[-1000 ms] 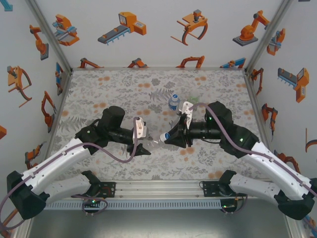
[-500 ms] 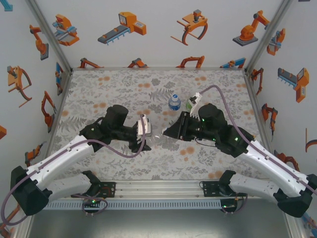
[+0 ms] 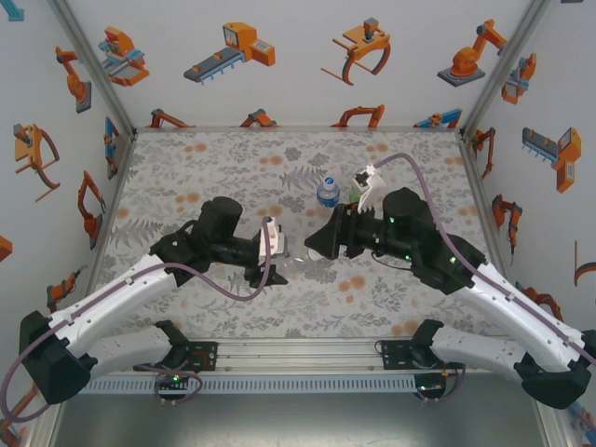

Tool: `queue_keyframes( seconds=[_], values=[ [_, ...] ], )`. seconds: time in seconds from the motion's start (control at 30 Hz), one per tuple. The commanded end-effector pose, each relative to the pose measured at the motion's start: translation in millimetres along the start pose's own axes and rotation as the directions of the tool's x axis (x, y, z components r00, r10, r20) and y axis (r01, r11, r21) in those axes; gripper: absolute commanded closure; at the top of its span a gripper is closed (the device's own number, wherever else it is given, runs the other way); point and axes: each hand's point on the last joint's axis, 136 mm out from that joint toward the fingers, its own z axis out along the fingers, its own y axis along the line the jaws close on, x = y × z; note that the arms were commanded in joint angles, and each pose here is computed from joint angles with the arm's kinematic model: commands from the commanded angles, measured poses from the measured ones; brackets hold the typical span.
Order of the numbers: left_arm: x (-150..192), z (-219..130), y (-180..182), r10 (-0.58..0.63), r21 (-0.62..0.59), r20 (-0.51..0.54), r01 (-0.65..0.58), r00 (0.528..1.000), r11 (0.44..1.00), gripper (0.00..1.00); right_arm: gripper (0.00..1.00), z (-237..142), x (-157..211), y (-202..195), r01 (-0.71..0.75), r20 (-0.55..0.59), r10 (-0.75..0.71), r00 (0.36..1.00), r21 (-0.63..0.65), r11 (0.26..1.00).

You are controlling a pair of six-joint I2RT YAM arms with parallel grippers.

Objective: Screw on the bottle caps

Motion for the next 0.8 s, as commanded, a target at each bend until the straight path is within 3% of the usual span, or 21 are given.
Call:
queue_keyframes(
  seconds=[0.0, 0.17, 0.37, 0.77],
  values=[
    [-24.2, -10.4, -8.4, 0.064, 0.031, 0.069, -0.066, 0.996, 0.997, 1.00, 0.37, -24.3, -14.5, 33.3, 0.365, 0.079, -0.358, 0.930, -0.115, 0.924],
    [-29.8, -14.4, -19.8, 0.067, 0.079, 0.101, -0.075, 0.993, 0.994, 1.00, 0.37, -40.5, 11.8, 61.1, 0.660, 0.122, -0.657, 0.744, -0.291, 0.693],
    [-33.3, -17.3, -28.6, 0.058, 0.119, 0.121, -0.072, 0.991, 0.990, 1.00, 0.38, -48.3, 38.7, 75.1, 0.775, 0.168, -0.803, 0.572, -0.431, 0.462],
    [-33.8, -18.2, -29.0, 0.059, 0.118, 0.121, -0.073, 0.991, 0.990, 1.00, 0.61, -37.1, 43.5, 80.6, 0.764, 0.196, -0.799, 0.569, -0.484, 0.426]
  ],
)
